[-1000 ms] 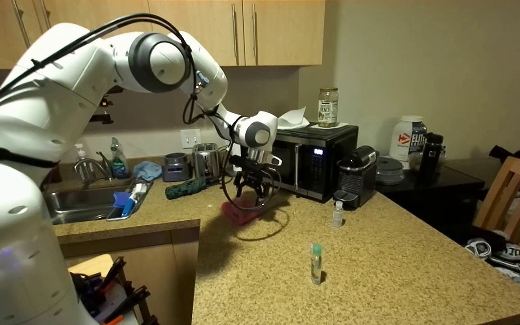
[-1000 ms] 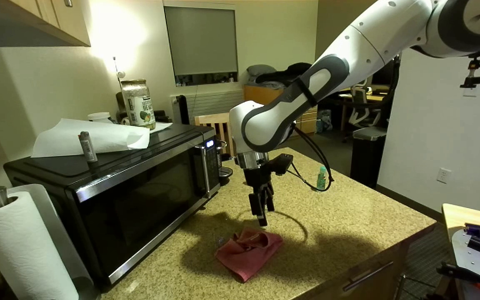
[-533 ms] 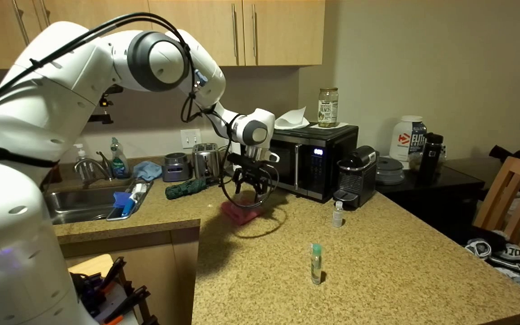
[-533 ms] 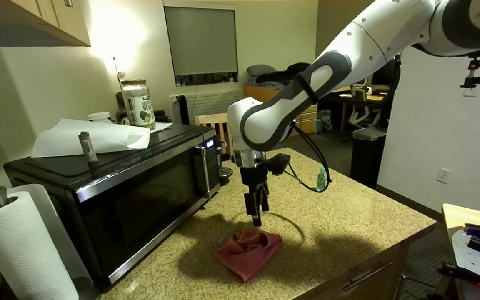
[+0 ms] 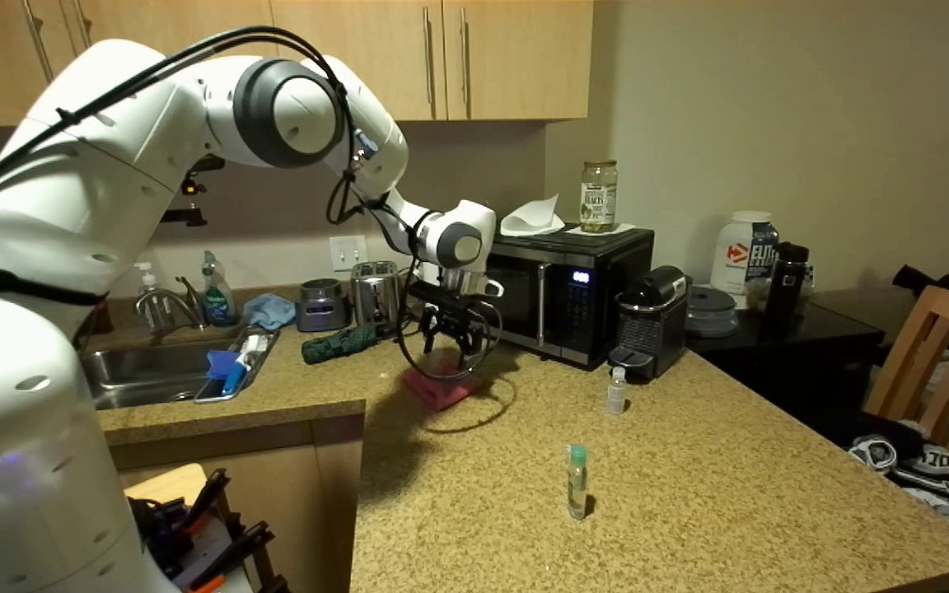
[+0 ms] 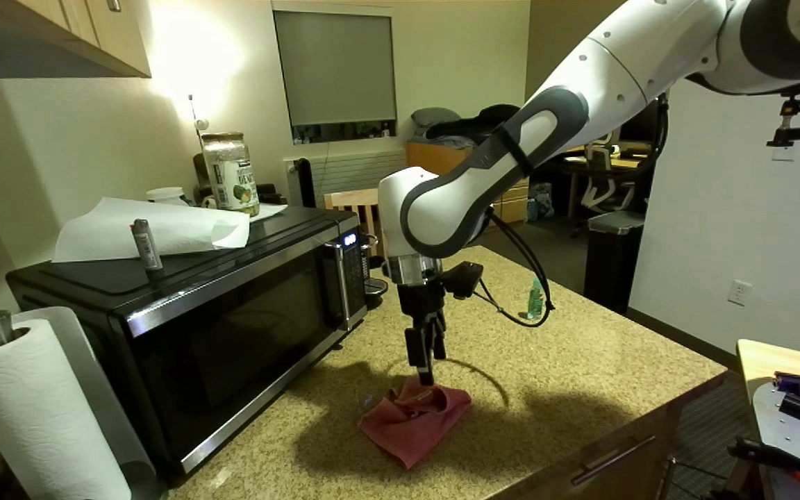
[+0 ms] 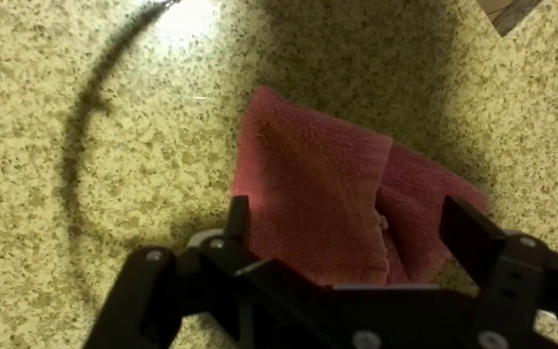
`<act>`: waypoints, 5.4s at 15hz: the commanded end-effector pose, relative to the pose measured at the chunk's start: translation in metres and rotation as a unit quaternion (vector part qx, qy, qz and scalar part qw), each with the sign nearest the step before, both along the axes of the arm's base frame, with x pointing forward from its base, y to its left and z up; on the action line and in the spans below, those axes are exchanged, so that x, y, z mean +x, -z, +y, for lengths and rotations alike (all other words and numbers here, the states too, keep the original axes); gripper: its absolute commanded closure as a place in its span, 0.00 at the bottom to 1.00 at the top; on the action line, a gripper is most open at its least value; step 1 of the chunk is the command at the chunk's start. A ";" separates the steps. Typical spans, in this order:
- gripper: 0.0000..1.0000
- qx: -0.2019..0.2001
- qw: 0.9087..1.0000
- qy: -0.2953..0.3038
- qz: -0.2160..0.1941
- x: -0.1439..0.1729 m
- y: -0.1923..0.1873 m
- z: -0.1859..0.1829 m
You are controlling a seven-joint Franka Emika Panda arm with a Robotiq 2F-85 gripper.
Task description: Fold the pink towel in half from right to left
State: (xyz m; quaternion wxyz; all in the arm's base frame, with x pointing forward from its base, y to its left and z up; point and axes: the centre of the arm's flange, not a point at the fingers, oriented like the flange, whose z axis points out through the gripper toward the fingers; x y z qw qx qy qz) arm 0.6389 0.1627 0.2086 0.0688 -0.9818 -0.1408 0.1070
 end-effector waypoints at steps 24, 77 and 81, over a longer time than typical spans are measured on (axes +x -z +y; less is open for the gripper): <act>0.33 -0.005 1.000 -0.016 0.025 -0.028 0.032 0.010; 0.95 -0.039 0.998 -0.048 -0.003 -0.016 -0.048 0.055; 0.95 -0.049 0.996 -0.073 -0.008 -0.021 -0.050 0.072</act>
